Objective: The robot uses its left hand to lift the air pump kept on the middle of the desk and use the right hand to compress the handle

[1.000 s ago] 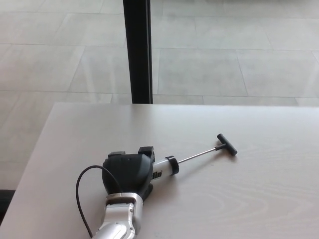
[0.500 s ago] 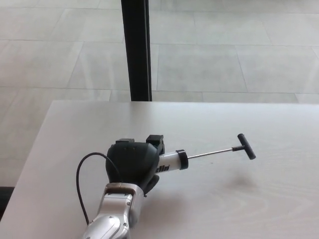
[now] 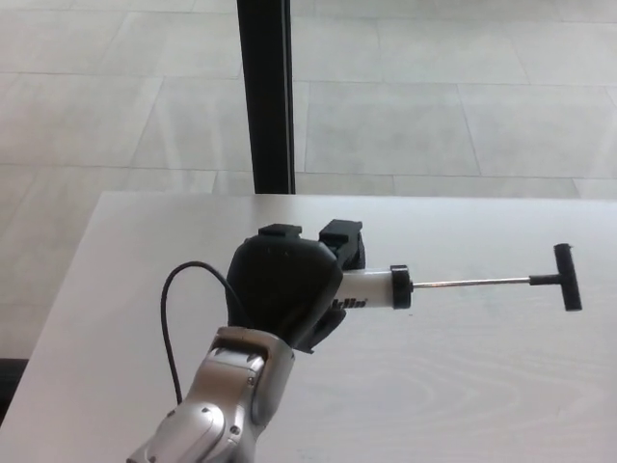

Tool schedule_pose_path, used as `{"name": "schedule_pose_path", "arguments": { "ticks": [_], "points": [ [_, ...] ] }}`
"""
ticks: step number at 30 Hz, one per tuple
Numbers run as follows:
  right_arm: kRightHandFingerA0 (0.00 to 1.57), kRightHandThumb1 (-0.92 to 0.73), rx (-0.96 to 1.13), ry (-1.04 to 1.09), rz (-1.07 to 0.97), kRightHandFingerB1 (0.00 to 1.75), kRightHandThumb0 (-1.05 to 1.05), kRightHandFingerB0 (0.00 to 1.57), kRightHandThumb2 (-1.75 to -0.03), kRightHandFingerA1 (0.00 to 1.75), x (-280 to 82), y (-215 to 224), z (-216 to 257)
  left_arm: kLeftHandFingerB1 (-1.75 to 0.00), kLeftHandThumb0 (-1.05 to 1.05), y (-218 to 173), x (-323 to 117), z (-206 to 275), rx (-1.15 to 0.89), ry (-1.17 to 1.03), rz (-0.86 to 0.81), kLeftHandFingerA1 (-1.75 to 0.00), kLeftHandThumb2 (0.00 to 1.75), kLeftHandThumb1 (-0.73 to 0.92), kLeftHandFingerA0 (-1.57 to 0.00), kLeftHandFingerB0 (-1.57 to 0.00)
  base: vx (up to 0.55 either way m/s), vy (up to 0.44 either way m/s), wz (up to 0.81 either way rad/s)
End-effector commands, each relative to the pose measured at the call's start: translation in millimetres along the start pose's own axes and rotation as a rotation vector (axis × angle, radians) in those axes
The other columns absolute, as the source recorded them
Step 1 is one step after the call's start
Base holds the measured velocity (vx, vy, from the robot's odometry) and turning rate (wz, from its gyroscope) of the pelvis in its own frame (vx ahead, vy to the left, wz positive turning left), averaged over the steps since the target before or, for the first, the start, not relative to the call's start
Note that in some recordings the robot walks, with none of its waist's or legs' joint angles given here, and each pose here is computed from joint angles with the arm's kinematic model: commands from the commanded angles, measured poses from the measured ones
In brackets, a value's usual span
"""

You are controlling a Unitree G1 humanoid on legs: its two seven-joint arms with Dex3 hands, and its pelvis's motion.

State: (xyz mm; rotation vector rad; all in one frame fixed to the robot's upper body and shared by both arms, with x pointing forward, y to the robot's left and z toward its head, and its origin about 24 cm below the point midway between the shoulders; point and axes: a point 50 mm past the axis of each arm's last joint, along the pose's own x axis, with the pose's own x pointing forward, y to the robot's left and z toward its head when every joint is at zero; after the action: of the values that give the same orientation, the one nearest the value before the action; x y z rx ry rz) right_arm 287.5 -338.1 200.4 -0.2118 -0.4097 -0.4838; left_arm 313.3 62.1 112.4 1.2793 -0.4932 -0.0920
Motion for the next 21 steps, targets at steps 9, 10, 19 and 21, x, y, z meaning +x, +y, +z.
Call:
{"name": "schedule_pose_path", "arguments": {
  "ticks": [9,10,19,21],
  "points": [
    [0.03,-0.92,0.114,0.185,0.290,0.26,-0.90,0.13,-0.81,0.31,-21.9,91.0,-24.8,-1.64,-0.15,13.0,2.3,-20.1,-0.028,0.012,0.005,-1.75,1.22,0.47,-0.97,-0.74,0.00,0.000,0.00],
    [0.03,-0.92,0.132,0.209,0.301,0.27,-0.86,0.13,-0.85,0.31,-26.7,101.4,-27.7,-1.26,-0.24,13.1,2.4,-23.5,-0.006,0.023,0.007,-1.44,1.18,0.48,-1.25,-0.98,0.00,0.000,0.00],
    [0.00,-0.85,0.177,0.266,0.352,0.23,-0.82,0.04,-1.24,0.26,-40.8,130.1,-30.5,-1.54,-0.16,9.6,-0.4,-38.3,0.015,0.060,0.019,-1.75,1.13,0.50,-0.96,-0.77,0.00,0.000,0.00],
    [0.01,-0.89,0.195,0.293,0.358,0.19,-0.90,0.10,-1.26,0.19,-45.2,131.7,-32.3,-1.39,-0.15,9.4,-0.4,-39.7,0.020,0.059,0.024,-1.70,1.09,0.53,-1.01,-0.79,0.00,0.000,0.00]
  ]
}}
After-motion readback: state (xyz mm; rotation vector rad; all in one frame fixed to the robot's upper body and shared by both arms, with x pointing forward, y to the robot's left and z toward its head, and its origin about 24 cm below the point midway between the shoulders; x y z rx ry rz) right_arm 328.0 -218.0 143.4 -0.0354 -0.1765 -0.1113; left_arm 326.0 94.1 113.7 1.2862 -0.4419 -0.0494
